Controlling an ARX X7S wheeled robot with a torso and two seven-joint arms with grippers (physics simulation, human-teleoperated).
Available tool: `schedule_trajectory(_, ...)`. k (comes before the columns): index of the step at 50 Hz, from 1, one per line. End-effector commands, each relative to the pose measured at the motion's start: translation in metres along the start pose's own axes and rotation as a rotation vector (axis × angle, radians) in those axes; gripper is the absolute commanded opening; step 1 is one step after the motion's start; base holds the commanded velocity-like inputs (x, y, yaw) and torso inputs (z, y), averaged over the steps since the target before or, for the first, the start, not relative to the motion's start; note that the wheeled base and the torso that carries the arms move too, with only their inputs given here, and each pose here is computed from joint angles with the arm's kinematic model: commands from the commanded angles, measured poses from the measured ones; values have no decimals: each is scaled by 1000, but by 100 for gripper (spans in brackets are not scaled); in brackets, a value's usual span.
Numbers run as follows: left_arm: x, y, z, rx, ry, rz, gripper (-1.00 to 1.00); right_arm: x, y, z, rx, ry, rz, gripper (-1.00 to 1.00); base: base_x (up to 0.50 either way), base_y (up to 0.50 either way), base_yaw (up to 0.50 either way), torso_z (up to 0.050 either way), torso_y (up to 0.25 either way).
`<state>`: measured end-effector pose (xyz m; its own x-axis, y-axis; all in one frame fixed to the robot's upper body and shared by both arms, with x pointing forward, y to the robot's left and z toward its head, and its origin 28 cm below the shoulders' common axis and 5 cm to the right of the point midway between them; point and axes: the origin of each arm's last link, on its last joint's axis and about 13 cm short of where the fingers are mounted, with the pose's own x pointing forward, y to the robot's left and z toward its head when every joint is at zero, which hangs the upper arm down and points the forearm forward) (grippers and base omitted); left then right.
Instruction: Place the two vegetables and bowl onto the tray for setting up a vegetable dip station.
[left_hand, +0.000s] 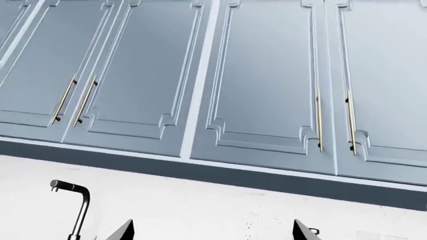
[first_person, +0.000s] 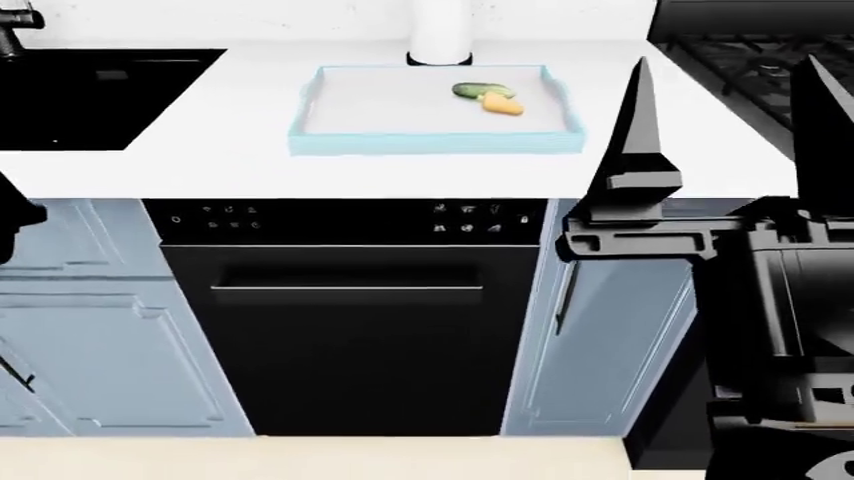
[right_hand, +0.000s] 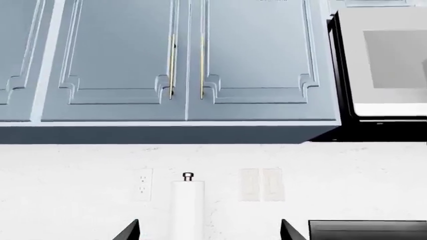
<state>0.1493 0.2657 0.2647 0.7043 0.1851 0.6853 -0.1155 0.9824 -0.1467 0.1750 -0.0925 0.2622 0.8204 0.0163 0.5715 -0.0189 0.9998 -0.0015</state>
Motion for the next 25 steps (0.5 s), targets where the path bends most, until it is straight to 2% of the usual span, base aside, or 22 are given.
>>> schedule_trajectory(1, -8, 2, -19, -53, 22, 31, 100, -1, 6, -22, 11, 19, 6, 100, -352, 434, 0, 0, 0)
schedule_trajectory(6, -10, 2, -32, -100, 35, 52, 100, -2, 8, -23, -21, 14, 14, 100, -352, 437, 0, 0, 0)
schedule_trajectory(8, -10, 0, -37, -78, 44, 34, 100, -2, 8, -21, -28, 3, 13, 100, -350, 438, 0, 0, 0)
schedule_trajectory(19, -5, -4, -27, -121, -6, 48, 100, -5, 14, -13, -80, -53, 28, 100, -337, 477, 0, 0, 0)
schedule_trajectory(25, -5, -5, -29, -126, 5, 48, 100, -5, 14, -15, -105, -86, 40, 100, -206, 500, 0, 0, 0)
